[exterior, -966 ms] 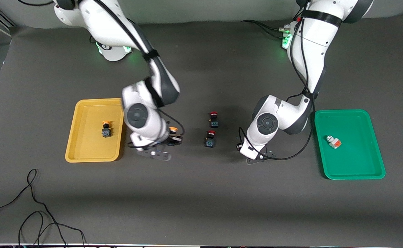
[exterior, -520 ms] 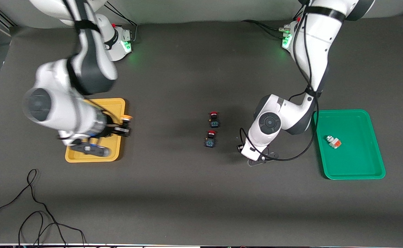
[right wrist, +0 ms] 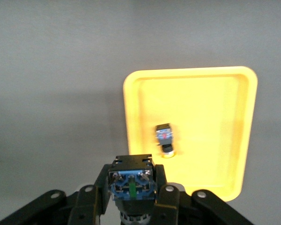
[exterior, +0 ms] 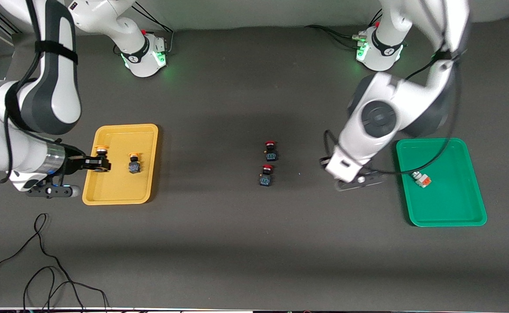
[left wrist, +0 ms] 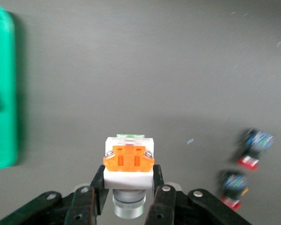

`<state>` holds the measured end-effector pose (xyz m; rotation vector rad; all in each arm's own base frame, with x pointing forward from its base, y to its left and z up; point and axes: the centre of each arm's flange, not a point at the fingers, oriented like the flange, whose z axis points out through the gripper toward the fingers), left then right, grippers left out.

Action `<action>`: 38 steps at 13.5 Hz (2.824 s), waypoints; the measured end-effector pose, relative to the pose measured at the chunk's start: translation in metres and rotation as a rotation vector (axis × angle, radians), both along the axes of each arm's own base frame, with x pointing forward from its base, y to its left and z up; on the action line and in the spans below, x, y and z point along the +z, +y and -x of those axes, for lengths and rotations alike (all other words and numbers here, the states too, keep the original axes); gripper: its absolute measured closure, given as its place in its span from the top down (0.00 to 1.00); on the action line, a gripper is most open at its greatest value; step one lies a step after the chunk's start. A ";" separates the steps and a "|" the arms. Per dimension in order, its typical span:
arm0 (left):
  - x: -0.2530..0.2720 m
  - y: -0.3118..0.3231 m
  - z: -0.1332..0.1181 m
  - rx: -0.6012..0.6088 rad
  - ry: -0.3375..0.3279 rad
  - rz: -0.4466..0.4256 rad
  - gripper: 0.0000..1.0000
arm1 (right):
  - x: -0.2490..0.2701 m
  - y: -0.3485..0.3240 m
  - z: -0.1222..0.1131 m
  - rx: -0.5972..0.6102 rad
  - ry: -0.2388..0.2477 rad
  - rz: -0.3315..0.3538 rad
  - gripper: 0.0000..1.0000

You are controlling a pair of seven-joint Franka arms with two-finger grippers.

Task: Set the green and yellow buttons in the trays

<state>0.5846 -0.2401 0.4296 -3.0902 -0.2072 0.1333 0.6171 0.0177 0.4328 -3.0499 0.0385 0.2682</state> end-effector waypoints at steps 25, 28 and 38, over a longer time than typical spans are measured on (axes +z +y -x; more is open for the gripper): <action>-0.184 0.423 -0.004 -0.236 -0.090 0.005 0.99 | -0.205 -0.115 0.068 0.108 -0.152 -0.165 0.99; -0.065 0.408 -0.012 -0.260 -0.023 0.007 0.99 | -0.107 -0.113 0.043 0.075 -0.065 -0.183 1.00; 0.175 0.280 0.031 -0.393 -0.025 -0.033 0.99 | 0.193 -0.026 0.033 0.072 0.037 0.074 1.00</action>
